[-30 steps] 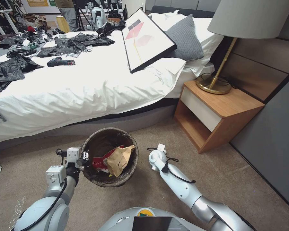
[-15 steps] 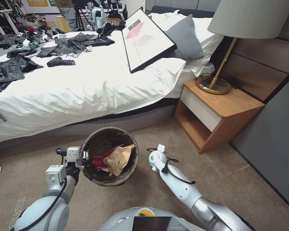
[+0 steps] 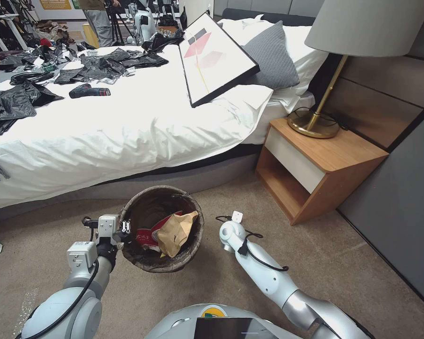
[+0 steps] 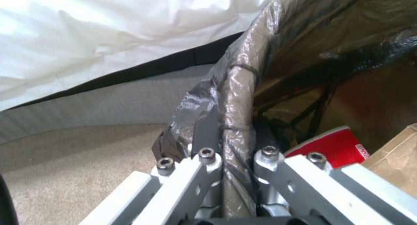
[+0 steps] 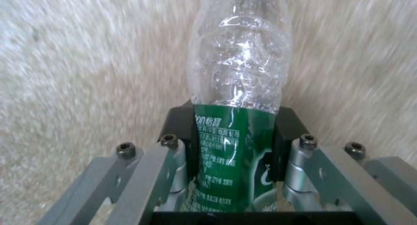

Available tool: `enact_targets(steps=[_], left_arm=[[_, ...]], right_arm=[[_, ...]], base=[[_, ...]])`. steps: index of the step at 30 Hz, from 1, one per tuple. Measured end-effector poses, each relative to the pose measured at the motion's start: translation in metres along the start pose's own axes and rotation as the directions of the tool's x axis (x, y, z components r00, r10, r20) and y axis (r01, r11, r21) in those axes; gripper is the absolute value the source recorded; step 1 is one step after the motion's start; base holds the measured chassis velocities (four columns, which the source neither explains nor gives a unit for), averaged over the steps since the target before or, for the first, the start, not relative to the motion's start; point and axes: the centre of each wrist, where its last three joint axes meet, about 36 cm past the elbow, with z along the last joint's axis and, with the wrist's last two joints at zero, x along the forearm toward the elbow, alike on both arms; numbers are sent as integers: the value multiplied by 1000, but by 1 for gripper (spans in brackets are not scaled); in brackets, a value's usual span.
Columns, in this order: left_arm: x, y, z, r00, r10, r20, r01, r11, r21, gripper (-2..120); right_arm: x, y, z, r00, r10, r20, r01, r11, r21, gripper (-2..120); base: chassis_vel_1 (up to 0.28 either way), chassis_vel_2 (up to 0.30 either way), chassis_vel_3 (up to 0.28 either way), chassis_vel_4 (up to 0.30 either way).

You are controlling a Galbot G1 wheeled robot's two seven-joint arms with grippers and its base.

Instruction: Pick up the trash bin, then pick up the garbage from the floor and place it into the trash bin.

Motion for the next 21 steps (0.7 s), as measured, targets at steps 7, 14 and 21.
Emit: enact_targets(steps=[7, 14, 21], left_arm=[[1, 0, 1, 1000, -3, -10, 3, 1000, -1, 2], [1, -1, 2, 1000, -2, -15, 2, 1000, 3, 2], [2, -1, 3, 1000, -14, -27, 14, 1000, -1, 2]], right_arm=[[35, -37, 3, 973, -86, 216, 65, 993, 103, 28], [88, -86, -19, 909, -176, 378, 155, 984, 84, 28], [156, -143, -54, 698, -373, 611, 213, 923, 321, 28]], base=[[0, 0, 0, 0], [0, 0, 0, 0], [0, 0, 0, 0]])
